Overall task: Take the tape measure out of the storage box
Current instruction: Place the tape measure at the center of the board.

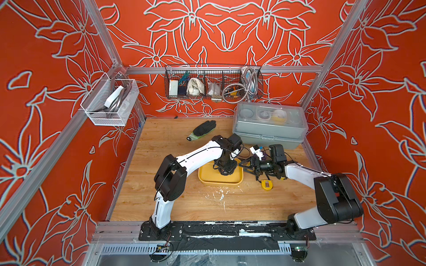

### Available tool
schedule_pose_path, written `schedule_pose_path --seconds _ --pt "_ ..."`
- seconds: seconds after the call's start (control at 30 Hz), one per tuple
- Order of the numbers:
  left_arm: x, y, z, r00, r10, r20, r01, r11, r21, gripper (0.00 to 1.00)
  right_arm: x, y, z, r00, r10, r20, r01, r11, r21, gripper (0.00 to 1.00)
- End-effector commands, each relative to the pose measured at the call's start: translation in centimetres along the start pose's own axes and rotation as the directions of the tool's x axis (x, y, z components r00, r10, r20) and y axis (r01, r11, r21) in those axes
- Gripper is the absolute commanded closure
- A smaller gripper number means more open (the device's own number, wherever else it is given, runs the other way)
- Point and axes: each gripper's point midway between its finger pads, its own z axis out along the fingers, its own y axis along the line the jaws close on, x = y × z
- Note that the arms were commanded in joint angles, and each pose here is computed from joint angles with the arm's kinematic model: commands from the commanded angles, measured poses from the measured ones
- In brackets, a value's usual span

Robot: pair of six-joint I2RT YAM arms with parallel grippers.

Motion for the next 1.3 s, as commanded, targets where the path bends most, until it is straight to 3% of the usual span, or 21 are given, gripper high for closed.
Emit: schedule_pose_path --seconds 0.0,0.1,0.3,0.47,0.93,1.27 --pt "-1.3 -1.1 -3.5 0.996 0.019 0.092 -0.023 0.999 0.036 0.49 -1.1 1.4 -0.8 0.996 -0.076 0.037 0.075 0.997 0.037 0.08" --pt "-1.3 -1.1 -4.0 0.994 0.025 0.103 -0.029 0.999 0.036 0.5 -1.1 1.1 -1.7 0.993 -0.117 0.03 0.112 0.983 0.146 0.07" --pt "-1.6 -1.9 -5.4 0.989 0.044 0.144 -0.056 0.996 0.076 0.5 -1.2 2.2 -1.6 0.995 -0.098 0.027 0.096 0.992 0.083 0.07" --pt "-2.1 -2.9 -6.7 0.978 0.058 0.2 -0.083 0.989 0.121 0.5 -1.1 3.5 -0.5 1.0 -0.026 -0.005 0.026 0.997 -0.078 0.1" --pt "-2.6 -5.4 -7.8 0.961 0.098 0.258 -0.16 0.959 0.234 0.5 -0.1 6.9 -0.2 0.994 -0.073 -0.077 0.061 0.987 -0.147 0.13" --pt "-4.1 -6.1 -6.9 0.956 0.128 0.265 -0.187 0.959 0.214 0.49 0.8 9.2 0.2 0.99 -0.085 -0.11 0.058 0.973 -0.223 0.19"
